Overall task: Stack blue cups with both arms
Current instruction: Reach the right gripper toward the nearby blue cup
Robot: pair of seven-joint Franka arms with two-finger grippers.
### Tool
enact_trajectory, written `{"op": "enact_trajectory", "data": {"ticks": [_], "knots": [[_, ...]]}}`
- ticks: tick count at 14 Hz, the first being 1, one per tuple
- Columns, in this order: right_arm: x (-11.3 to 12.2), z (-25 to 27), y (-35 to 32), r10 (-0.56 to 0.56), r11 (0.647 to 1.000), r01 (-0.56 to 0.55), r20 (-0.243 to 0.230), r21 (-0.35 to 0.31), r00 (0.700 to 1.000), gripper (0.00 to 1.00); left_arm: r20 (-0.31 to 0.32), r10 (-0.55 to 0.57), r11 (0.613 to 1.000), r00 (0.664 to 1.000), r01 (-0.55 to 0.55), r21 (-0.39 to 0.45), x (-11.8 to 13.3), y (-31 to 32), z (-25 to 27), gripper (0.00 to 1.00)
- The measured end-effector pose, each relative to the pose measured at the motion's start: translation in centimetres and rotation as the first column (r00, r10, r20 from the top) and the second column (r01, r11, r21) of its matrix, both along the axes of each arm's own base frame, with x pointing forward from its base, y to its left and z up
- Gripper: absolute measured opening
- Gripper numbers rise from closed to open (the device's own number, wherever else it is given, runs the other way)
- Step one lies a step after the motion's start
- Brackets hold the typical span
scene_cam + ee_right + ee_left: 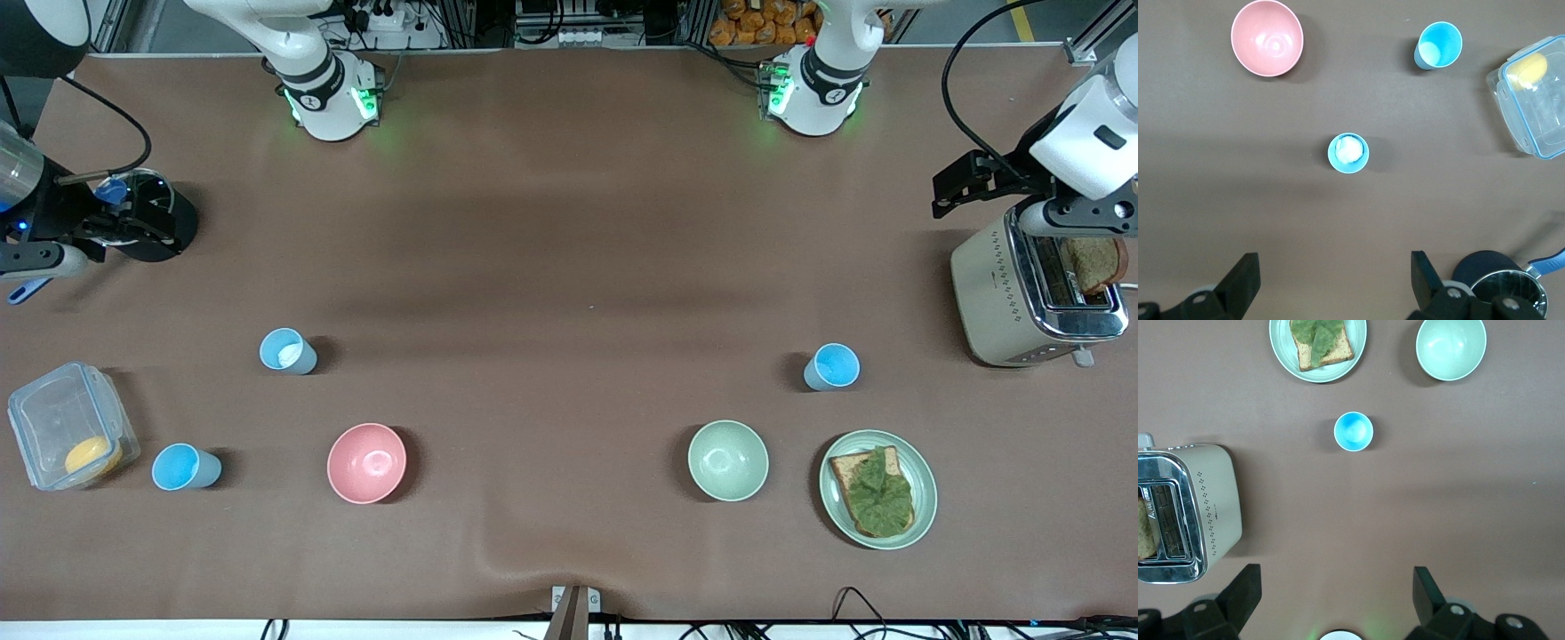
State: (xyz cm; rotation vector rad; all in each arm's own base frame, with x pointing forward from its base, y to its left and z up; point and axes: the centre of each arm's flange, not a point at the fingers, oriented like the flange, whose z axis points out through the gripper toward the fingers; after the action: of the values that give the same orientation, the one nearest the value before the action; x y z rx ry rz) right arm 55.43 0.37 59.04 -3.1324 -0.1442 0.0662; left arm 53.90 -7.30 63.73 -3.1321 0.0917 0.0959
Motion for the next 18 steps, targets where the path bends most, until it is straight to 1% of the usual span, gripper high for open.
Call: {"op": "enact_trajectory", "data": {"ticks": [9,13,15,16,18], "knots": [[0.0,0.0,0.0,0.001,1.000,-0.001,0.000,0.000,1.000,1.00,-0.027,-0.002,1.000,1.000,0.002,0.003,0.0,0.0,-0.8,1.00],[0.2,-0.5,-0.2,-0.002,1.000,0.002,-0.013,0.000,1.000,1.00,-0.034,-0.007,1.000,0.999,0.007,0.003,0.0,0.0,-1.1,1.00],[0.6,-1.7,-0.6,-0.009,1.000,0.009,-0.037,0.000,0.999,1.00,-0.042,-0.007,1.000,0.999,0.007,0.004,0.0,0.1,-1.5,1.00],[0.9,-2.7,-0.7,-0.011,1.000,0.011,-0.062,0.000,0.998,1.00,-0.046,-0.007,1.000,0.999,0.008,0.005,0.0,0.1,-1.6,1.00],[1.4,-5.5,-0.6,-0.009,1.000,0.009,-0.141,0.000,0.990,1.00,-0.052,-0.010,1.000,0.999,0.011,0.017,0.0,0.2,-2.0,1.00]]}}
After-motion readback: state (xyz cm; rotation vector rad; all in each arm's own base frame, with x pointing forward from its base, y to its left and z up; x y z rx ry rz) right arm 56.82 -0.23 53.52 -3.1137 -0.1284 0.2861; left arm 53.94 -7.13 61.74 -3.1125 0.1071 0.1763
